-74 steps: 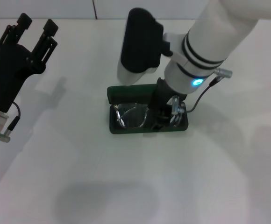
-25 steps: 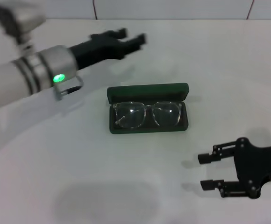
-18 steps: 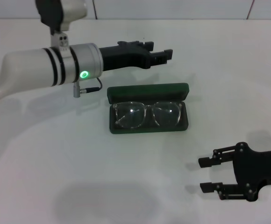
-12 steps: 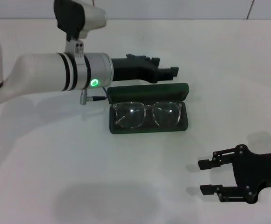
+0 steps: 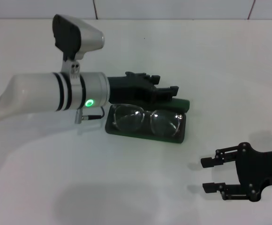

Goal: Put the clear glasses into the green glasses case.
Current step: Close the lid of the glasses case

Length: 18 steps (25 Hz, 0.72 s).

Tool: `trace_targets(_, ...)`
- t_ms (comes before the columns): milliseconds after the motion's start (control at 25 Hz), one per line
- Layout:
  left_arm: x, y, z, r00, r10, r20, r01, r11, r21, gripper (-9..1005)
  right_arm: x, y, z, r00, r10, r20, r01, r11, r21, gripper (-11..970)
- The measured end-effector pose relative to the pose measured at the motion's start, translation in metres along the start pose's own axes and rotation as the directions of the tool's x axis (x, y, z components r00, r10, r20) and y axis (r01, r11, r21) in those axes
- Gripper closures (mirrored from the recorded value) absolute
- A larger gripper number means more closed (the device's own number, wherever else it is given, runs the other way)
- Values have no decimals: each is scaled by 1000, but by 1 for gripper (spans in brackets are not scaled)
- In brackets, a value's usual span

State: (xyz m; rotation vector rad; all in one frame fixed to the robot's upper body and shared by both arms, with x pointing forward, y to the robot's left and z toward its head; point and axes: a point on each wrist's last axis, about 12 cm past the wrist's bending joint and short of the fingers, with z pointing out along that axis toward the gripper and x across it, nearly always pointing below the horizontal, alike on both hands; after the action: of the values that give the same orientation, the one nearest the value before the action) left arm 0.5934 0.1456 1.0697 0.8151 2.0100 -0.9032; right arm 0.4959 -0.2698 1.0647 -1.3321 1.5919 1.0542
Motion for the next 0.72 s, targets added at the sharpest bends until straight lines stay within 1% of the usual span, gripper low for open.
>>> trace_targets(280, 22, -4, -11, 1000, 4, 0, -4, 1000, -8, 300, -2, -3, -2, 1000, -5, -2, 5, 1000, 5, 452)
trace_targets(360, 30, -5, -13, 1000, 19, 0, -19, 1000, -13, 300, -2, -4, -2, 1000, -6, -4, 6, 1000, 6, 452)
trace_targets(480, 35, -7, -14, 999, 33, 14, -33, 999, -13, 300, -3, -5, -2, 1000, -10, -5, 10, 1000, 7, 452)
trace_targets(600, 34, -9, -21, 996, 47, 78, -49, 999, 13, 300, -4, -6, -2, 1000, -14, -6, 14, 1000, 6, 452)
trace_targets(720, 28, -9, -37, 974, 60, 217, -72, 996, 46, 300, -6, -7, -1, 1000, -17, -2, 17, 1000, 2, 451)
